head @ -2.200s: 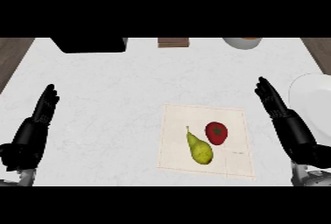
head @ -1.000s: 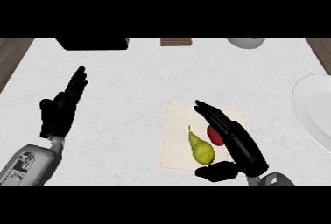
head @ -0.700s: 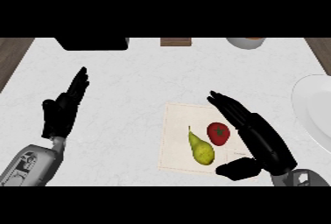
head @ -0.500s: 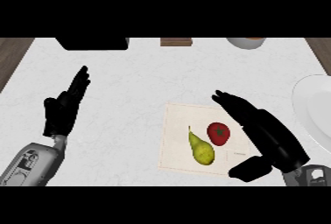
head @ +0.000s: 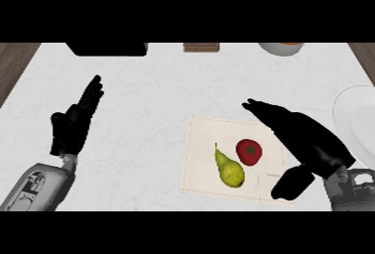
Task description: Pick the tomato from the placemat and place it in the plate
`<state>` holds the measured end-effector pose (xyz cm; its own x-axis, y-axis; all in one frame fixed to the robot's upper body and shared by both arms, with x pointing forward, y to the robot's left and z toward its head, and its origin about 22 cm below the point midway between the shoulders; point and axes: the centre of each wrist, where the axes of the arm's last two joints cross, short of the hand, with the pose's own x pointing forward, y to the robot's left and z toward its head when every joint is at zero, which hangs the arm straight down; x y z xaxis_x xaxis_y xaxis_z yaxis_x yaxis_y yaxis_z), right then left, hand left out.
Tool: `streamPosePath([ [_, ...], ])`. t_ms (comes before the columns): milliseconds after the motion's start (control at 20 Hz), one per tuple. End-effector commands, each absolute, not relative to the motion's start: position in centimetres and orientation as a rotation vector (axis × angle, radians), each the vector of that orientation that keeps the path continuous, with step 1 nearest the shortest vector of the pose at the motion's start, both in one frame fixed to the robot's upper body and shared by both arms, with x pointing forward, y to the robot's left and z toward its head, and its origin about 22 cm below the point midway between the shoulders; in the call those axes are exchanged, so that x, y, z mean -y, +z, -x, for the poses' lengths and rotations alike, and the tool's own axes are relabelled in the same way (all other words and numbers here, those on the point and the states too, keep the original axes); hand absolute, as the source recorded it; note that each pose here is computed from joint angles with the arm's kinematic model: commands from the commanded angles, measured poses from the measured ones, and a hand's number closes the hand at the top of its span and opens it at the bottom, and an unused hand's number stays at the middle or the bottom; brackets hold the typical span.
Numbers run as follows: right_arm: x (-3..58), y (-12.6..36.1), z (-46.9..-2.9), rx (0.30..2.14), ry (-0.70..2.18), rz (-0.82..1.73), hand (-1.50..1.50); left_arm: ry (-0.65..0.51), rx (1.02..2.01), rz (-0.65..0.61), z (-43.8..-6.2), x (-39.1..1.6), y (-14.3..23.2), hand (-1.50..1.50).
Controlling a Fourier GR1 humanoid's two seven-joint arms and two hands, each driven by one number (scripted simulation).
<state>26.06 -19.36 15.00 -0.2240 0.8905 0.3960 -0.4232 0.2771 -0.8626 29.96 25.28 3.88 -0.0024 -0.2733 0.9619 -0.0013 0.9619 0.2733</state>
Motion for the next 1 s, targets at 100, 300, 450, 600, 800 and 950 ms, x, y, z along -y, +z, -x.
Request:
streamPosePath([
  [100,19.2,13.7,-29.1,1.208,1.327,0.464,-1.5,-0.218,1.564,-0.219,-30.2,-25.4,3.6,0.0],
  [300,18.4,10.8,-28.5,1.112,1.402,0.501,-1.5,-0.218,1.554,-0.207,-30.7,-26.2,5.1,0.0],
  [450,18.3,10.2,-28.9,1.072,1.431,0.503,-1.5,-0.214,1.554,-0.204,-31.2,-26.2,4.5,0.0],
  [600,18.0,8.1,-29.6,1.062,1.429,0.516,-1.5,-0.227,1.547,-0.206,-30.0,-25.6,4.4,0.0],
  [800,17.6,6.6,-31.6,1.036,1.465,0.492,-1.5,-0.21,1.564,-0.211,-32.0,-26.5,3.8,0.0],
  [950,17.5,6.0,-30.3,1.025,1.452,0.506,-1.5,-0.217,1.55,-0.23,-30.3,-25.1,3.5,0.0],
])
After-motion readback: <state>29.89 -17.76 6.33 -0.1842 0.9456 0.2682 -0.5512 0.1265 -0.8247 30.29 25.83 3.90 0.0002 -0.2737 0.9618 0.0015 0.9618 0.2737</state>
